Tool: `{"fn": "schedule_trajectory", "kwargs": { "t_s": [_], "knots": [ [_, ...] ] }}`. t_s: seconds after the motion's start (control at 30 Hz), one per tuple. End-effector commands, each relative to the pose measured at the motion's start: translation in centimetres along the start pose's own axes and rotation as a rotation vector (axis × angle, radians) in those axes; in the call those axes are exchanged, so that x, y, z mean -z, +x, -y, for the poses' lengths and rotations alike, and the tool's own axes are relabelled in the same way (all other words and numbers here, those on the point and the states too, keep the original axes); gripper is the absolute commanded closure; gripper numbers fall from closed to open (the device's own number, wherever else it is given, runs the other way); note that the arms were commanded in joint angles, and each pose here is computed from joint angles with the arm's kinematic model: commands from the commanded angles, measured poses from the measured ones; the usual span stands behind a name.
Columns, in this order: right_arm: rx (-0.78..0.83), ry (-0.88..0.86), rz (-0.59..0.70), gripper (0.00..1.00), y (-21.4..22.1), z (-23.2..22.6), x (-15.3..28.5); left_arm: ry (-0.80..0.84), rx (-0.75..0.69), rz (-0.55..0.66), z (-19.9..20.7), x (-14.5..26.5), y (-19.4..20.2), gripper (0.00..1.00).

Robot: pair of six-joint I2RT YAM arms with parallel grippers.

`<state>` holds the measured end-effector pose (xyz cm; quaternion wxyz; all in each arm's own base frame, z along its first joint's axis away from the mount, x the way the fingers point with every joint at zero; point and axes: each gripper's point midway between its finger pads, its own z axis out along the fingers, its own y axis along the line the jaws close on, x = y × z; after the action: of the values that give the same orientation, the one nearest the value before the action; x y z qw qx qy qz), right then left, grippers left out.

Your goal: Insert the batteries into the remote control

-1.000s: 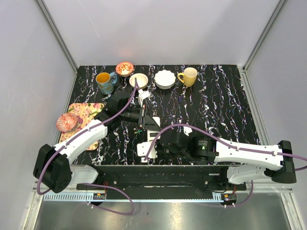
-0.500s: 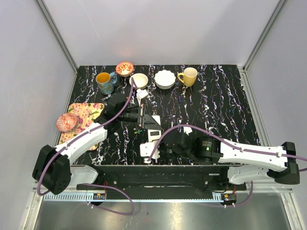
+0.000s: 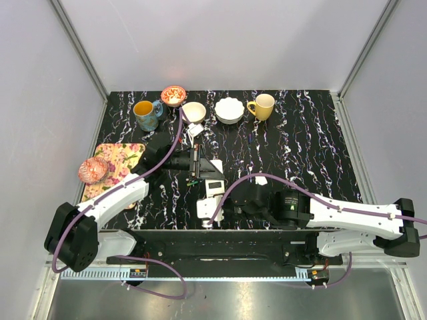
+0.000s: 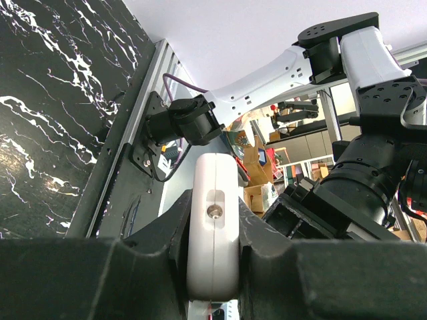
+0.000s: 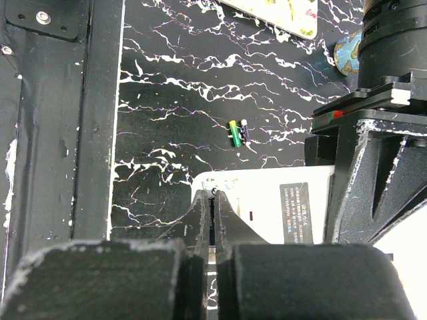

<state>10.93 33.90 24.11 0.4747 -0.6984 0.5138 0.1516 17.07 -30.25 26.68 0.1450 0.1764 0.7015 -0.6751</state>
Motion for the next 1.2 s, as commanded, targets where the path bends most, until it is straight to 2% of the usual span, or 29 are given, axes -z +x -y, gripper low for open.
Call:
{"fn": "schedule_trajectory", "kwargs": {
  "t_s": [0.0,0.47,1.17],
  "knots": [
    [0.011,-0.127,-0.218,1.0,5.9,-3.8,-0.4,0.108,-0.045,-0.006,5.3,0.9,-0.4,1.0],
    [-0.011,-0.089,-0.193,0.83,5.2,-3.1,-0.3,0.048,0.024,-0.001,2.8,0.3,-0.3,1.0],
    [-0.035,0.006,-0.147,0.63,3.9,-1.2,-0.3,0.023,0.064,-0.004,1.4,-0.1,-0.5,1.0]
  ]
}}
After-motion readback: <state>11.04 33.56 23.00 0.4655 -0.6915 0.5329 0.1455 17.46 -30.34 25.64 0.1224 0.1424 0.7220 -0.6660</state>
